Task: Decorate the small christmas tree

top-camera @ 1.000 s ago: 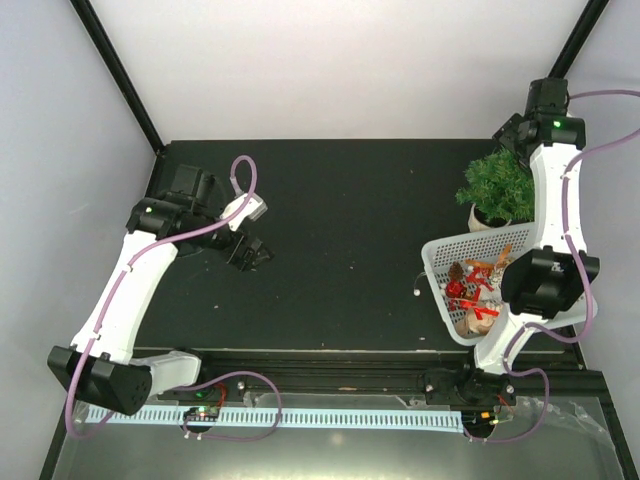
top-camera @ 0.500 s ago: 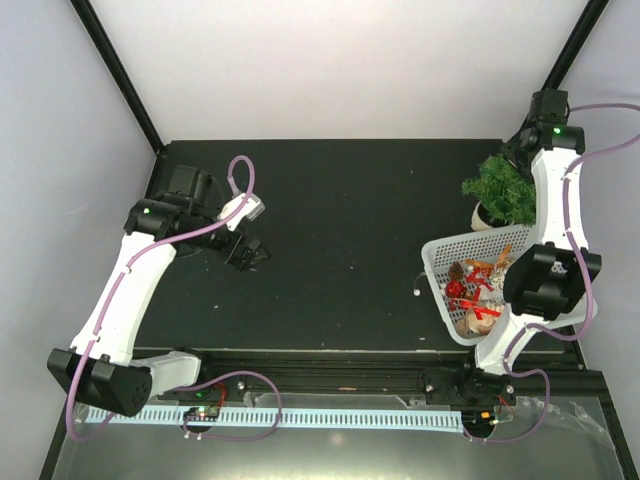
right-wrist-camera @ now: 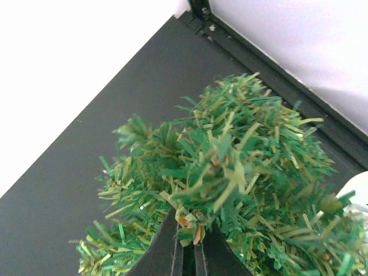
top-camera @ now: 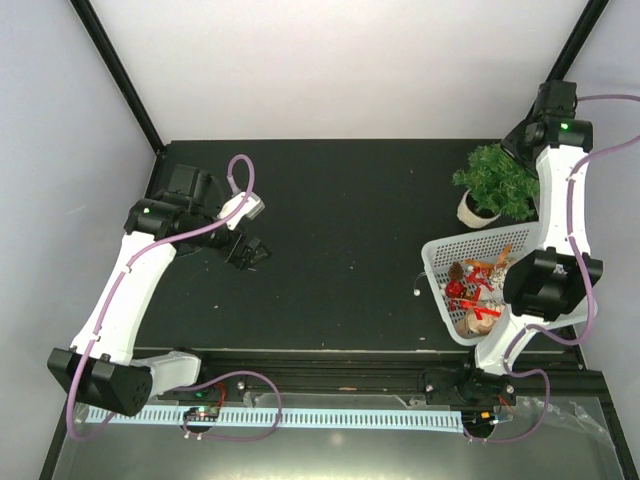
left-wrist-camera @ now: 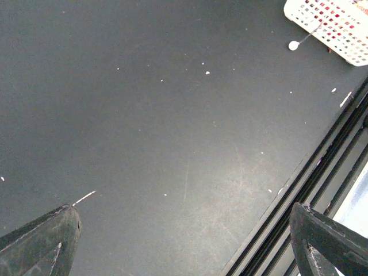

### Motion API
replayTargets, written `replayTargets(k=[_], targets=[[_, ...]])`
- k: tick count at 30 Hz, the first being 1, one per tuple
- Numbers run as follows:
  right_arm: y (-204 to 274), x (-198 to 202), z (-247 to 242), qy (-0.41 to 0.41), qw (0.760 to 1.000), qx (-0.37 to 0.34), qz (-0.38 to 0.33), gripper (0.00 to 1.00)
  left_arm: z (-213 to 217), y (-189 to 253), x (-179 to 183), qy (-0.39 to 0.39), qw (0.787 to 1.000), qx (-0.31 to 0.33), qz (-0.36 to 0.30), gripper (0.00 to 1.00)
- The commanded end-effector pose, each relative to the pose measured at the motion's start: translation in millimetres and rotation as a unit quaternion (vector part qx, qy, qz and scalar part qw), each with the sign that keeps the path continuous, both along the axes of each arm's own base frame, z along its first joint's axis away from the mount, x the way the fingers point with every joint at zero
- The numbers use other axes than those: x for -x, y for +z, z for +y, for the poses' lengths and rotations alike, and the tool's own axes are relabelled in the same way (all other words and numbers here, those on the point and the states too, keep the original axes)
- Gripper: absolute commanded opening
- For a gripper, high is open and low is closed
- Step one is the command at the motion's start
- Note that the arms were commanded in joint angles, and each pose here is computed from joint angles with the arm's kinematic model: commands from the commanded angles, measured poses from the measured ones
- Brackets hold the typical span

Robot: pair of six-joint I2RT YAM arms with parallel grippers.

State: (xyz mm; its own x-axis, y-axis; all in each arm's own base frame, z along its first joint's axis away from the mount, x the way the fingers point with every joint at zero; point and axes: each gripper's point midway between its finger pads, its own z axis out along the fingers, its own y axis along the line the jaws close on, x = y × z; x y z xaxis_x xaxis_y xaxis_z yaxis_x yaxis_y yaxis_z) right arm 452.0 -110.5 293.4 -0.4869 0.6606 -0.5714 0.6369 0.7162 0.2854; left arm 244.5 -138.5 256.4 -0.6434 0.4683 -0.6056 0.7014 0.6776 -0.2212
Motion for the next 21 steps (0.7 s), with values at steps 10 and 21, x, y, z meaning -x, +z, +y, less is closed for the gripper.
replayTargets(k=[10, 21], targets=[[69, -8, 117, 0.161, 0.983, 0.001, -0.084, 0.01, 16, 12, -27, 0.053, 0.997, -0.024, -0.051, 0.99], [67, -2, 253, 0.301, 0.950, 0.027, -0.077, 0.01, 44, 27, -51, 0.137, 0.985, -0.041, -0.092, 0.99]])
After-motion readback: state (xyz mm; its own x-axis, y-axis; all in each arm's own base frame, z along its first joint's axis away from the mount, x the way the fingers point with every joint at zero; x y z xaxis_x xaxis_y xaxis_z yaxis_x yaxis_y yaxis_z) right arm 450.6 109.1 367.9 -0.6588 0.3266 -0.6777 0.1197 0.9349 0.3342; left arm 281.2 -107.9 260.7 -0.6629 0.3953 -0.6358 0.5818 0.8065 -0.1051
